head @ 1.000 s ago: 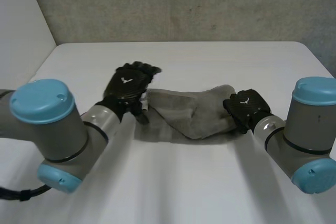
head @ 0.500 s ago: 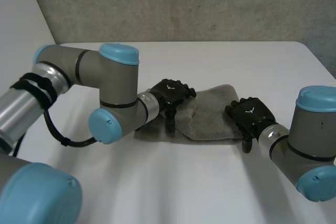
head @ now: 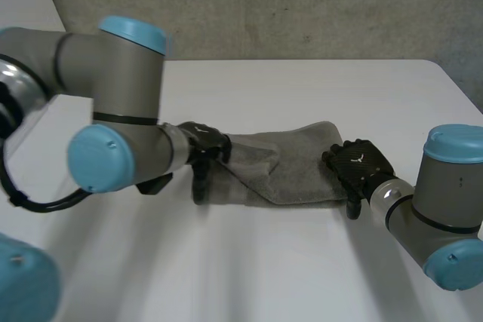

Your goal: Fold the towel.

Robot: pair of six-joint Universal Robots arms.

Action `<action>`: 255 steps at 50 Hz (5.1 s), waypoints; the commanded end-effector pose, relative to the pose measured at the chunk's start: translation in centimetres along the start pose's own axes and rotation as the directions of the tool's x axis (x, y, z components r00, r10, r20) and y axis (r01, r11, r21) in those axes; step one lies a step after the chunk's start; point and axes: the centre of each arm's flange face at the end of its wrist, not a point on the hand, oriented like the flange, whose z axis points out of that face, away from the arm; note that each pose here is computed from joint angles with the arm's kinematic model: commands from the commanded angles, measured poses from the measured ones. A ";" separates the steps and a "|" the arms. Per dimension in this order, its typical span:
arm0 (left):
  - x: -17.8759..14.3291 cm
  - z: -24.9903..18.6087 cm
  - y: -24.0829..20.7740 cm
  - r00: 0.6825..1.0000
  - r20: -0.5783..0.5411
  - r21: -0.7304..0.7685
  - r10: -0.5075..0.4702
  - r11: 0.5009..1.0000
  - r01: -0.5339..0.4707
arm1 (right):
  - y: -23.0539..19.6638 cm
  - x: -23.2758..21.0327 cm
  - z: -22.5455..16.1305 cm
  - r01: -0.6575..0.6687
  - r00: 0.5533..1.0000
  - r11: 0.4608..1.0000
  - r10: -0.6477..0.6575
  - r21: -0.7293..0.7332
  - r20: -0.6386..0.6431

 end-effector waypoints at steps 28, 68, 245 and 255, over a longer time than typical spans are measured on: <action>4.4 4.9 -1.8 0.984 -0.013 0.293 0.179 0.942 -0.167 | 0.2 0.0 0.0 -0.001 1.000 1.000 0.001 -0.002 -0.002; 1.9 -0.4 1.6 0.973 -0.021 -0.045 0.230 0.972 -0.231 | 0.1 -0.2 -0.1 0.006 1.000 1.000 -0.006 0.001 0.003; -3.1 -3.9 1.4 0.960 0.112 0.448 -0.258 0.875 0.183 | 1.7 9.3 -2.4 -0.062 0.992 0.998 0.063 0.014 -0.109; -3.6 -4.2 -0.1 0.955 0.105 0.494 -0.277 0.848 0.191 | -9.8 -2.3 -3.5 0.028 0.973 0.953 -0.094 0.301 0.209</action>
